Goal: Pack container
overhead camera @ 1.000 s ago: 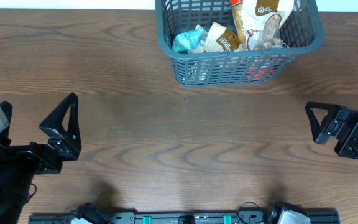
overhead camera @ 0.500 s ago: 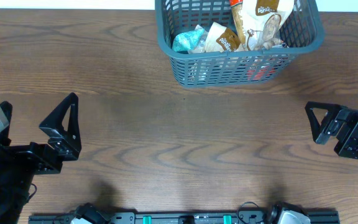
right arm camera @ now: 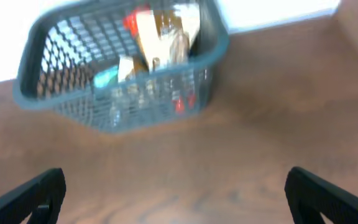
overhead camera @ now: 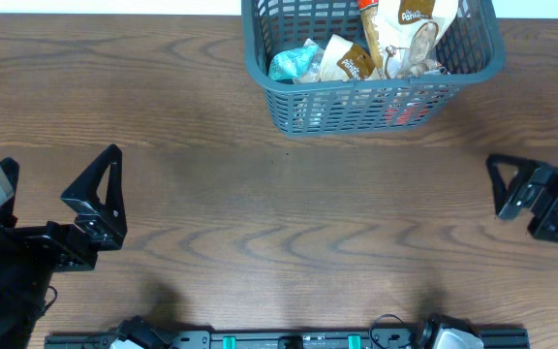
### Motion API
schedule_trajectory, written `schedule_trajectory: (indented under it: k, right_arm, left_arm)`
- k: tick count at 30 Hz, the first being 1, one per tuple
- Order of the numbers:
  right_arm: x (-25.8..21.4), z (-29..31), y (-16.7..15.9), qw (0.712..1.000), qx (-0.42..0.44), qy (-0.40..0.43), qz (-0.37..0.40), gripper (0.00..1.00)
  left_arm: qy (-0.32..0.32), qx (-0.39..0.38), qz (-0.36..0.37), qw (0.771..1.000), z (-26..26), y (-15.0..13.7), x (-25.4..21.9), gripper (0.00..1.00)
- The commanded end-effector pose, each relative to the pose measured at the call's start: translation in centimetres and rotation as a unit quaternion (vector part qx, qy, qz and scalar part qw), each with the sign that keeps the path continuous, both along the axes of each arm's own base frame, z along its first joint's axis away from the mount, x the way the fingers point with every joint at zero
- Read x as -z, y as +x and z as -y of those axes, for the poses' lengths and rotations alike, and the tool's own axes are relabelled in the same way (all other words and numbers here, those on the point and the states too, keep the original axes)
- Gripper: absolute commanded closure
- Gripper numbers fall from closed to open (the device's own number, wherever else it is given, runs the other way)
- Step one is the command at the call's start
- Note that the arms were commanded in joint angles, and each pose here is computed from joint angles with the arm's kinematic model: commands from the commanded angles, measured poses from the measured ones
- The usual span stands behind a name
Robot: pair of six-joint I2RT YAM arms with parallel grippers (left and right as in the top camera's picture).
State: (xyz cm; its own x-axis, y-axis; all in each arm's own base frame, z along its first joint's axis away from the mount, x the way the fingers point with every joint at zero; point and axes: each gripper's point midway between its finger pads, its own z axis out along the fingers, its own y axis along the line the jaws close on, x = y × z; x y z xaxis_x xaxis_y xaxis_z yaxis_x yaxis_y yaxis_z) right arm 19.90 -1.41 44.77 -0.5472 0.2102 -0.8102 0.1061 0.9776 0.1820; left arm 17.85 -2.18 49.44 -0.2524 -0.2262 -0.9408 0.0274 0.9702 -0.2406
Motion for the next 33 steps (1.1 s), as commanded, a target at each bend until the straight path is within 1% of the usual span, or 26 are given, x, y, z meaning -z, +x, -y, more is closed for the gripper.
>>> schedule_trajectory:
  k: [1, 4, 6, 8, 11, 17, 21, 24, 27, 33]
  right_arm:
    - [-2.0, -0.4, -0.1, 0.997, -0.015, -0.030, 0.063, 0.01]
    - [-4.2, -1.4, 1.2, 0.987, -0.044, -0.049, 0.149, 0.01]
    - [-4.5, -2.1, 1.8, 0.978, -0.062, -0.055, 0.189, 0.01]
    - [-3.9, -2.8, 2.6, 0.971, -0.079, -0.058, 0.220, 0.01]
    - [-1.6, -3.7, 3.9, 0.960, -0.101, -0.058, 0.254, 0.01]
    - [5.3, -4.6, 6.2, 0.950, -0.118, -0.057, 0.283, 0.01]
    - [9.3, -4.6, 7.0, 0.944, -0.118, -0.060, 0.303, 0.01]
    - [11.9, -4.6, 7.0, 0.937, -0.117, -0.065, 0.323, 0.01]
    - [14.3, -4.6, 6.6, 0.931, -0.121, -0.087, 0.334, 0.01]
    - [18.5, -3.9, 5.6, 0.934, -0.101, -0.095, 0.329, 0.01]
  left_arm:
    - [0.006, -0.006, -0.003, 1.000, -0.1, 0.2, 0.2, 0.02]
    - [0.006, -0.006, -0.003, 1.000, -0.1, 0.2, 0.2, 0.01]
    - [0.006, -0.006, -0.003, 1.000, -0.1, 0.2, 0.2, 0.01]
    - [0.007, -0.006, -0.003, 1.000, -0.1, 0.2, 0.2, 0.01]
    - [0.006, -0.006, -0.003, 1.000, -0.1, 0.2, 0.2, 0.01]
    - [0.007, -0.006, -0.003, 1.000, -0.1, 0.2, 0.2, 0.01]
    - [0.006, -0.006, -0.003, 1.000, -0.1, 0.2, 0.2, 0.01]
    - [0.006, -0.006, -0.003, 1.000, -0.1, 0.2, 0.2, 0.01]
    - [0.006, -0.006, -0.003, 1.000, -0.1, 0.2, 0.2, 0.01]
    - [0.006, -0.006, -0.003, 1.000, -0.1, 0.2, 0.2, 0.01]
